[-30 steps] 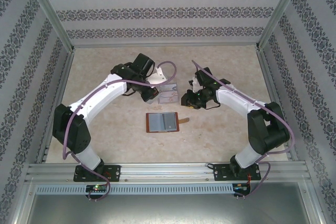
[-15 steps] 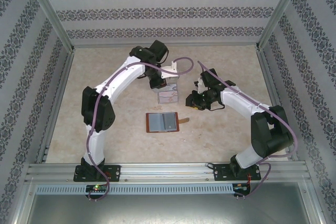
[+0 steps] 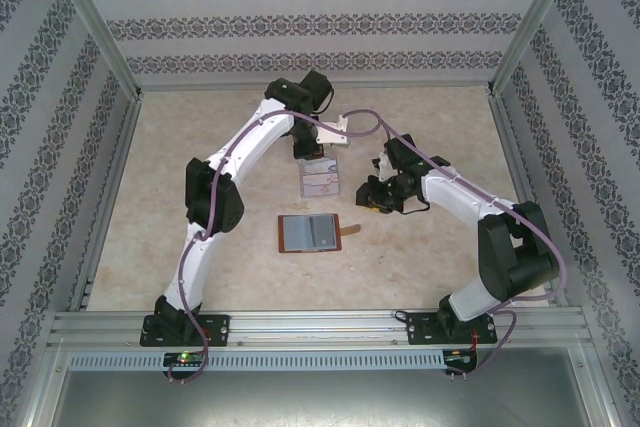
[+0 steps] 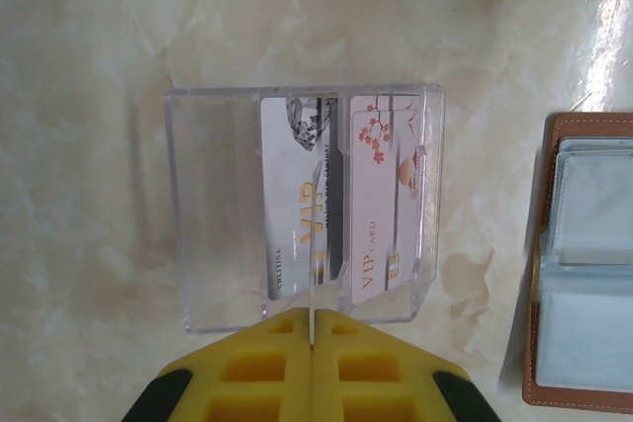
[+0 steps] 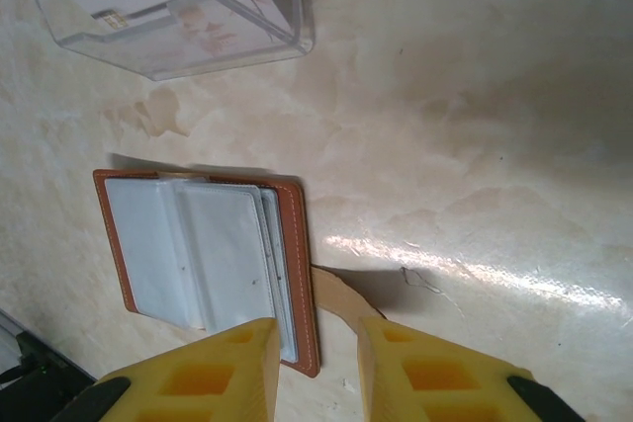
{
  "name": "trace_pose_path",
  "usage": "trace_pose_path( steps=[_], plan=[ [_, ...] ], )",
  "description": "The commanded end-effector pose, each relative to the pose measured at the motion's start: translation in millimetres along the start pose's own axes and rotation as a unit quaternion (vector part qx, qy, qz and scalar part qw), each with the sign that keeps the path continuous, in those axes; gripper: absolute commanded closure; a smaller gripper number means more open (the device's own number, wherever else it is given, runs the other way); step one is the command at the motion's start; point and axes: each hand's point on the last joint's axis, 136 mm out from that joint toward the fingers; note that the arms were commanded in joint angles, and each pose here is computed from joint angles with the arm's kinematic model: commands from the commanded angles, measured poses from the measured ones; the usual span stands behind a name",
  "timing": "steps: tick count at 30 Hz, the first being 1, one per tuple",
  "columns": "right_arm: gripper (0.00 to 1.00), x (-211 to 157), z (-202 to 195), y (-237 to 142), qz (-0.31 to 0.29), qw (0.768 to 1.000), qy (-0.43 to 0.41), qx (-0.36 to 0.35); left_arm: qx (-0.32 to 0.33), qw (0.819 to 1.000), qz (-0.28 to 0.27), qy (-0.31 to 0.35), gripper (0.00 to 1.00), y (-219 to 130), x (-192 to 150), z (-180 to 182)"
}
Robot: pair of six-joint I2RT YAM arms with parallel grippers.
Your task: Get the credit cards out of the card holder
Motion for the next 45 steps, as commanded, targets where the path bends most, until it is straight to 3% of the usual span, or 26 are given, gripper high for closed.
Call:
trace_pose_path(
  steps=[1, 9, 21, 24, 31, 37, 45],
  plan=[
    [0.71, 0.2, -5.7, -2.5, -0.009, 1.000, 0.005, -0.002, -0.011, 1.000, -0.015, 0.022, 1.00, 1.6, 7.8, -2.8],
    [0.71, -4.6, -7.5, 2.2, -0.002, 1.000, 0.010, 0.000, -0.005, 0.999, 0.022, 0.030, 1.00, 32.4, 3.2, 2.9],
    [0.71, -8.8, -9.2, 6.7, 0.001, 1.000, 0.015, -0.001, -0.012, 0.999, 0.017, 0.037, 1.00, 53.2, 11.9, 1.4],
    [0.71, -9.6, -9.7, 6.9, 0.002, 1.000, 0.015, -0.002, -0.007, 0.999, 0.023, 0.039, 0.96, 57.0, 12.8, 2.2],
    [0.71, -10.5, -10.5, 6.1, 0.001, 1.000, 0.015, -0.003, 0.059, 0.997, 0.036, 0.019, 0.79, 46.9, 14.1, 29.5],
    [0.71, -11.9, -11.3, 4.6, -0.001, 1.000, 0.014, -0.003, 0.099, 0.994, 0.041, 0.006, 0.74, 42.0, 14.4, 46.0],
    [0.71, -13.6, -12.8, 4.4, -0.001, 1.000, 0.014, -0.005, 0.156, 0.986, 0.053, -0.025, 0.76, 38.8, 10.4, 69.6]
  ],
)
Point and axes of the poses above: each hand's point on the last joint's axis, 136 mm out from that joint toward the fingers, its own y axis out along the fingers, its own z axis along the line the jaws close on, x = y × z, and after that the axes turned 9 degrees about y, right-handed
